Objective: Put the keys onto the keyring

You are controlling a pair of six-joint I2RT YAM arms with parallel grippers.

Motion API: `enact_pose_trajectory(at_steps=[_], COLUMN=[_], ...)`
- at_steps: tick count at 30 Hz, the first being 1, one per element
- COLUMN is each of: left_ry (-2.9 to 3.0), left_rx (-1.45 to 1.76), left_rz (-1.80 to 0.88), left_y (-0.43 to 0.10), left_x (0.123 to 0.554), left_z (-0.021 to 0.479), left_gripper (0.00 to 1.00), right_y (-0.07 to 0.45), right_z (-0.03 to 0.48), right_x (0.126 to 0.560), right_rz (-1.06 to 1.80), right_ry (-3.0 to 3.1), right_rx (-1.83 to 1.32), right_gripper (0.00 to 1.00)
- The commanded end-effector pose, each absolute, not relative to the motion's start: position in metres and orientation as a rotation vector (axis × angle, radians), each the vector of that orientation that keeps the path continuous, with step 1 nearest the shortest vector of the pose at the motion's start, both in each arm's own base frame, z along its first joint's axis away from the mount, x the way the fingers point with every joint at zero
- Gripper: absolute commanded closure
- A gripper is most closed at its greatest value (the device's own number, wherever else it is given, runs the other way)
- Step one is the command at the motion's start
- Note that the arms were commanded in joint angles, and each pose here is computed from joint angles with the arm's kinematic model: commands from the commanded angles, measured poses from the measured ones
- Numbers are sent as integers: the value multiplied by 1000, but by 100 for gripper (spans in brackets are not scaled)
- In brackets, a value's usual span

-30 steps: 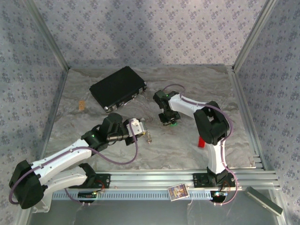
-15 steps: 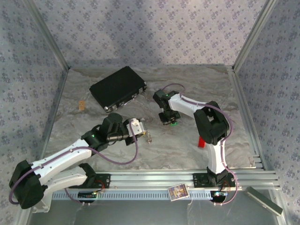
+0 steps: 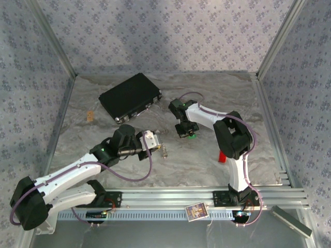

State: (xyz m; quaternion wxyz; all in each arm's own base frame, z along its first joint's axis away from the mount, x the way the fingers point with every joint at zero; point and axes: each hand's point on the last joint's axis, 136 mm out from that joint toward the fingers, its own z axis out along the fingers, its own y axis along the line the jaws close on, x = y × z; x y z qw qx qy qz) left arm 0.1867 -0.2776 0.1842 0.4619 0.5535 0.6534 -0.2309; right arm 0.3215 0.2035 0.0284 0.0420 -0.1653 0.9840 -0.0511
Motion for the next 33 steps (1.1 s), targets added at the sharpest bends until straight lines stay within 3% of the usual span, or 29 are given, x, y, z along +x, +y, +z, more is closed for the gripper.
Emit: enact_pose_trajectory(at_steps=[1, 8, 20, 33], left_ry=[1546, 1555, 1585, 1646], left_rx=[1372, 1355, 1265, 1144], left_rz=[-592, -602, -646, -697], left_y=[-285, -285, -283, -285], left_x=[184, 184, 186, 193], left_z=[203, 204, 216, 225], left_gripper=[100, 100, 100, 100], right_y=[201, 202, 214, 265], right_z=[33, 61, 160, 219], right_x=[323, 331, 338, 265], right_rz=[-200, -162, 50, 579], right_ry=[3010, 2912, 2429, 2015], right_rx=[-512, -492, -556, -936], right_gripper=[97, 100, 100, 100])
